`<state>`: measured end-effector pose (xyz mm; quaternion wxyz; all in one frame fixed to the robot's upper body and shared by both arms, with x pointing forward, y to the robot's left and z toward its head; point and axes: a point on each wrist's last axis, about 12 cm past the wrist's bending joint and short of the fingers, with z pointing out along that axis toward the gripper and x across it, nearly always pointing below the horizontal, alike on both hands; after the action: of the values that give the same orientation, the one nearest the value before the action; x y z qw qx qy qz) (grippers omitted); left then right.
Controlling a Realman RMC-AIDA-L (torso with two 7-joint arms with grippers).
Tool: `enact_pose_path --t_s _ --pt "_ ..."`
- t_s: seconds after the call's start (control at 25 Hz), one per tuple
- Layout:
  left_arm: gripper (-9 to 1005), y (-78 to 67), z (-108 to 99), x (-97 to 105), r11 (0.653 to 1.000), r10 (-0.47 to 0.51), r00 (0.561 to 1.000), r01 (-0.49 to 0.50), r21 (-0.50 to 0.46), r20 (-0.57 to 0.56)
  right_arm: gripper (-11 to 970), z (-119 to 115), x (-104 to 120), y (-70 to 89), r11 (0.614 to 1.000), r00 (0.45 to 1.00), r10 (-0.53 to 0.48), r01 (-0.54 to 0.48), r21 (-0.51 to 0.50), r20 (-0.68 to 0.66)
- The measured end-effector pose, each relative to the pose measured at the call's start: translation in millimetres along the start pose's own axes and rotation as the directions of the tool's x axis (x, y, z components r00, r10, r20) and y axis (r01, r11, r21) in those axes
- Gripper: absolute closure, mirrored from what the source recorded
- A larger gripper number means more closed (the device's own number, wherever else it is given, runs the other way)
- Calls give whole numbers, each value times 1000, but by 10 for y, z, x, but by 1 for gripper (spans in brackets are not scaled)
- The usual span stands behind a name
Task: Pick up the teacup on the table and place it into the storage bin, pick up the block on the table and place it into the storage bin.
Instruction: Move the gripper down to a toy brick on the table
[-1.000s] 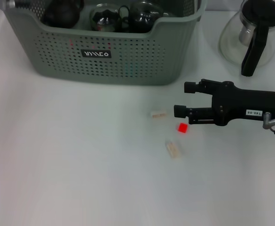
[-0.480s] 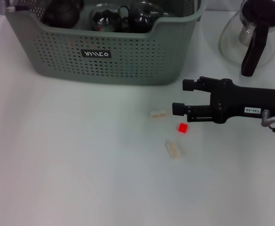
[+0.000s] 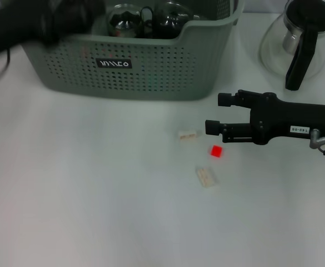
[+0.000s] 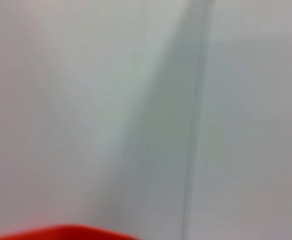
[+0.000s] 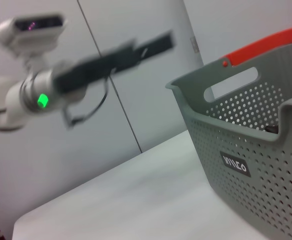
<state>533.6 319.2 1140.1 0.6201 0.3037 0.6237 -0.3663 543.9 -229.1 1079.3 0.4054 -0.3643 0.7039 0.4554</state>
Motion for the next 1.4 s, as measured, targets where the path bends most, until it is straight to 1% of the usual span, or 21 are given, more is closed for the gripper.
enact_pose_path --t_s 0.12,0.2,0.28,0.4,0.52,0.6,0.72,0.92,1.4 --pt "158 -255 -132 308 996 64 997 -61 64 -44 12 -1 -5 -8 1000 1000 -2 2 3 -3" --pt "160 -398 -171 485 992 90 991 -80 101 -97 12 -1 -5 -9 1000 1000 -2 2 3 -4" --pt "162 -509 -173 626 986 100 982 -77 146 -158 12 -1 -4 -8 1000 1000 -1 1 3 -4" --pt "166 -639 -109 818 974 89 962 -30 224 -259 11 -6 3 -4 1000 1000 2 -2 2 -3" --pt "169 -686 20 936 964 77 947 9 265 -311 11 -5 6 -2 1000 1000 3 -3 1 -4" --pt "242 -704 148 1021 960 72 939 26 279 -336 11 -6 15 3 1000 1000 5 -5 1 -4" --pt "352 -745 335 1160 954 98 925 17 299 -366 12 -15 29 7 1000 1000 9 -9 2 -4" --pt "445 -836 572 1319 943 151 916 -21 331 -371 12 -22 32 5 1000 1000 10 -10 5 -3" --pt "412 -934 868 1551 950 230 899 -123 288 -374 12 -6 17 -1 1000 1000 7 -7 5 -2"
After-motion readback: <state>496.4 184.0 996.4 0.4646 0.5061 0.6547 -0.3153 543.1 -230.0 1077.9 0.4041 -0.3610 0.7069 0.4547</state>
